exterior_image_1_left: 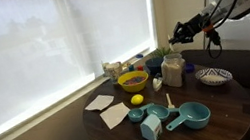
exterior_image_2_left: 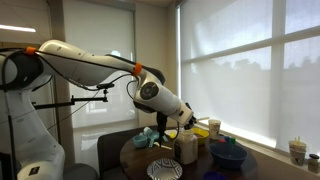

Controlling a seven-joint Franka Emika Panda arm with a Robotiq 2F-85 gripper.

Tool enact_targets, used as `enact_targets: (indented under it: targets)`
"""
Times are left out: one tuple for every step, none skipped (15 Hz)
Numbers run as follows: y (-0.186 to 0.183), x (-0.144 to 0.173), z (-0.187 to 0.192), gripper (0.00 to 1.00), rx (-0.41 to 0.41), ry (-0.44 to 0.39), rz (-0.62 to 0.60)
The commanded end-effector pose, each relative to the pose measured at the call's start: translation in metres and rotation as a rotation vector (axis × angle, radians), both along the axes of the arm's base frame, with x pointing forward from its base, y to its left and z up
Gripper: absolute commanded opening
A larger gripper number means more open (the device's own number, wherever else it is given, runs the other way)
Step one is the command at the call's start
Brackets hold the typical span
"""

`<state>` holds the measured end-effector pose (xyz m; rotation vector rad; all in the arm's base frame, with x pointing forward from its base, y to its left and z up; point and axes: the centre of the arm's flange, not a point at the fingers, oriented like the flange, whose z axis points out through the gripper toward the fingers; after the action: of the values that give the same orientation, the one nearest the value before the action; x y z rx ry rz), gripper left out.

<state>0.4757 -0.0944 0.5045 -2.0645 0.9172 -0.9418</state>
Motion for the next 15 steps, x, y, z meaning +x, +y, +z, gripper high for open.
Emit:
enact_targets:
  targets:
    - [0.01, 0.002, 0.045, 0.04, 0.016, 0.101, 0.041]
    - [0.014, 0.005, 0.05, 0.04, 0.013, 0.136, 0.066]
    - [0.019, 0.007, 0.056, 0.04, 0.015, 0.174, 0.101]
    - [0.023, 0.009, 0.062, 0.04, 0.012, 0.211, 0.123]
    - [0.028, 0.011, 0.069, 0.04, 0.009, 0.238, 0.148]
    - [0.034, 0.013, 0.077, 0.04, 0.002, 0.271, 0.173]
    - [0.041, 0.015, 0.085, 0.04, -0.008, 0.311, 0.196]
    - [0.048, 0.016, 0.091, 0.04, -0.046, 0.358, 0.2]
    - [0.054, 0.017, 0.096, 0.04, -0.079, 0.401, 0.21]
    - [0.061, 0.019, 0.099, 0.04, -0.111, 0.441, 0.22]
    - [0.069, 0.02, 0.102, 0.04, -0.146, 0.48, 0.236]
    - [0.08, 0.021, 0.103, 0.04, -0.184, 0.522, 0.249]
    - [0.092, 0.023, 0.102, 0.04, -0.227, 0.566, 0.261]
    - [0.103, 0.024, 0.102, 0.04, -0.262, 0.594, 0.277]
    - [0.116, 0.026, 0.099, 0.04, -0.309, 0.623, 0.285]
